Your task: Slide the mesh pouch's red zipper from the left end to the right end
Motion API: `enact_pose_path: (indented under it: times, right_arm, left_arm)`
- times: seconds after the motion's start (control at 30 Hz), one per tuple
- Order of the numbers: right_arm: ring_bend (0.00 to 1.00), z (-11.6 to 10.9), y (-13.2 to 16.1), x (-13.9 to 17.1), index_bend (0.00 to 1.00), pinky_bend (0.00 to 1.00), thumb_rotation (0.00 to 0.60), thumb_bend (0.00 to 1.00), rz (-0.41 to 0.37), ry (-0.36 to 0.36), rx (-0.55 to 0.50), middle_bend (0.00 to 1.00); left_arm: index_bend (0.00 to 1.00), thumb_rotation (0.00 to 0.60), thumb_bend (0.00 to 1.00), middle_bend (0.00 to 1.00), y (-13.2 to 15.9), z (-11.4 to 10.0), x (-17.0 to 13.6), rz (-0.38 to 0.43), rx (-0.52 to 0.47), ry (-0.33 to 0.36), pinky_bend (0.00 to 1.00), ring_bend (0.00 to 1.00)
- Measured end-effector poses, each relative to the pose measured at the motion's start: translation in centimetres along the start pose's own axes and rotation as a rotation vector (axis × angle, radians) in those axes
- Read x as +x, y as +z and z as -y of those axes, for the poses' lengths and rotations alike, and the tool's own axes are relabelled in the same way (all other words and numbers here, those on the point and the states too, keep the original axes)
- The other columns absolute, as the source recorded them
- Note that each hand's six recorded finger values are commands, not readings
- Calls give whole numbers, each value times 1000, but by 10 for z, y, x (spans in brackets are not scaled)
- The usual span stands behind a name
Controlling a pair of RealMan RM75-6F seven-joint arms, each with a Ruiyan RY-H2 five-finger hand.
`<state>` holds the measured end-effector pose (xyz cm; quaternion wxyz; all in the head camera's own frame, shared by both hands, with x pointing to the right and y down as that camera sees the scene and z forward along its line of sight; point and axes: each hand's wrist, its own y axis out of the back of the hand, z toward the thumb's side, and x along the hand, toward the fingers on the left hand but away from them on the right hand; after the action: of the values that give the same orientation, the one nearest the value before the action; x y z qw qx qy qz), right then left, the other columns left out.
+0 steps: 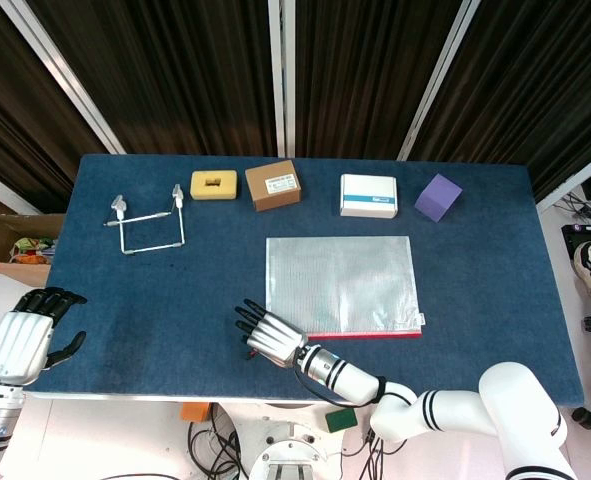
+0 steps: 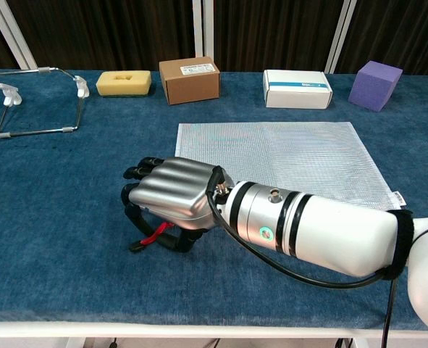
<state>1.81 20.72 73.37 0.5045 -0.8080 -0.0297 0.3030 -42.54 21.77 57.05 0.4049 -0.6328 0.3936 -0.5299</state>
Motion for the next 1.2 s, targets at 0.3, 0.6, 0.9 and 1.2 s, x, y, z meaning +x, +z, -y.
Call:
enact_pose_path:
  times: [0.3, 0.6, 0.9, 1.2]
  right_arm:
    - [0, 3, 4, -4, 544, 0, 600, 438, 2, -7, -3, 244]
    - [0, 1, 5, -6, 649, 0, 600, 438, 7, -34, -12, 295]
    - [0, -11, 0, 2, 695, 0, 600, 438, 15, -94, -16, 321]
    - [0, -51, -29, 44, 699, 0, 600, 461, 33, -245, 3, 321]
  left_arm:
    - [348, 600, 260, 342, -2, 1, -1, -5, -2, -3, 264, 247]
    - [347, 600, 260, 341, -3, 0, -1, -5, -3, 1, 263, 247]
    - [341, 600, 260, 339, -4, 2, 1, -3, -20, -3, 263, 247]
    - [324, 600, 260, 314, -12, 18, 20, -33, -225, -53, 263, 239]
